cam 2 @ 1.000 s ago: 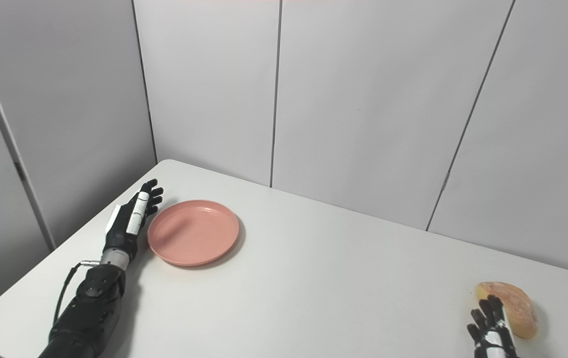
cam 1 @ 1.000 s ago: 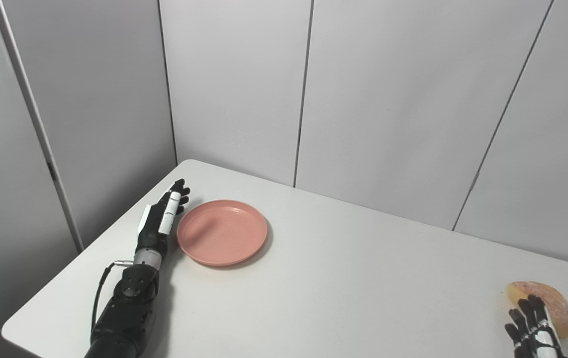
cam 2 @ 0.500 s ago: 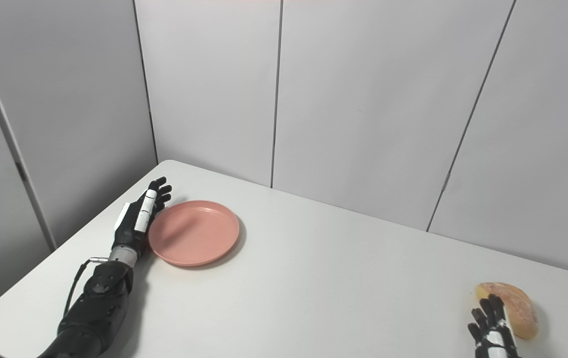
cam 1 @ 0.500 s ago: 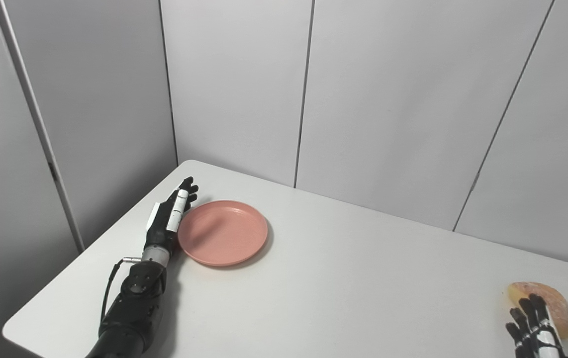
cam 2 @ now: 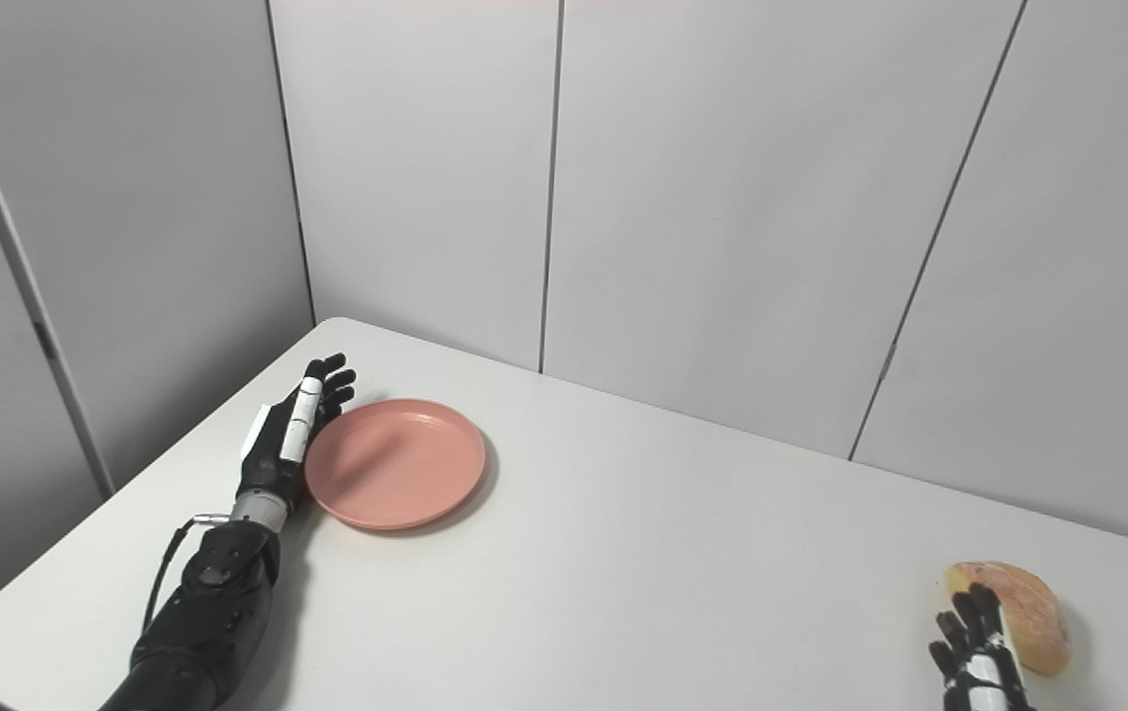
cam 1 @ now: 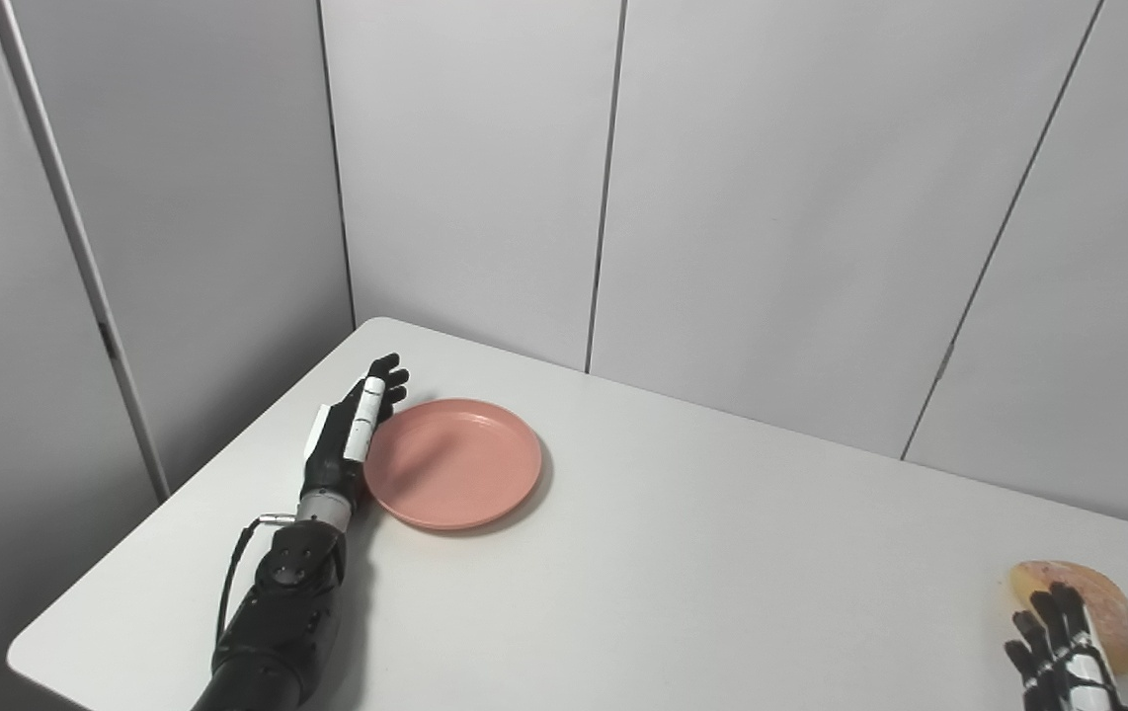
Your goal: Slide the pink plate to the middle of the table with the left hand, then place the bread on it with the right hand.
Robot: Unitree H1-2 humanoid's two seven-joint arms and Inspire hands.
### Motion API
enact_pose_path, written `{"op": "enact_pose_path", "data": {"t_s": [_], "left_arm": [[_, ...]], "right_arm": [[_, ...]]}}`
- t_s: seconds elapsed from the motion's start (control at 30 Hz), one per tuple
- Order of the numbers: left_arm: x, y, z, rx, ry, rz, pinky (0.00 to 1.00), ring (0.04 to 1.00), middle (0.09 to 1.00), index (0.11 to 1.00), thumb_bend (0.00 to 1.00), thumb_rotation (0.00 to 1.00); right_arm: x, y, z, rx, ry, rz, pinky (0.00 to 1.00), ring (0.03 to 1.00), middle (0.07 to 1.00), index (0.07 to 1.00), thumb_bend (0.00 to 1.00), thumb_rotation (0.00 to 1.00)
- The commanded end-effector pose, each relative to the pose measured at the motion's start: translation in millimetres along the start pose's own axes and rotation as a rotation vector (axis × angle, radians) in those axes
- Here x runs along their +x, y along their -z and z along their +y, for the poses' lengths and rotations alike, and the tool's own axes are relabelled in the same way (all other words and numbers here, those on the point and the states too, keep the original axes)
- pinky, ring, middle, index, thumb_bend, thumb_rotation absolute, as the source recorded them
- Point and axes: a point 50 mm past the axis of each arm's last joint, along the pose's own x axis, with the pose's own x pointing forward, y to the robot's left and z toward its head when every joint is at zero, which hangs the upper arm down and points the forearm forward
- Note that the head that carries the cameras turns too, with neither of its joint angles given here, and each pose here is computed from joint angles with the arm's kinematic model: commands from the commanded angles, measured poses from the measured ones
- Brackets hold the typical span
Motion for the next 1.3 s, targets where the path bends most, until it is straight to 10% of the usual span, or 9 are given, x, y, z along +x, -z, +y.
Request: {"op": "enact_pose_path", "data": {"t_s": [0.0, 1.27], "left_arm": [[-5.4, 7.1, -21.3, -0.042, 0.034, -0.013, 0.92, 0.893, 0.874, 0.861, 0.79, 1.0], [-26.8, 7.2, -144.5, -0.126, 0.241, 0.045, 0.95, 0.904, 0.879, 0.873, 0.79, 1.0]], "right_arm": [[5.2, -12.4, 1.3, 0.007, 0.002, -0.037, 1.0, 1.0, 1.0, 1.0, 0.44, 0.86], [12.4, -8.8, 6.2, -0.002, 0.022, -0.051, 1.0, 1.0, 1.0, 1.0, 0.46, 0.81]]}}
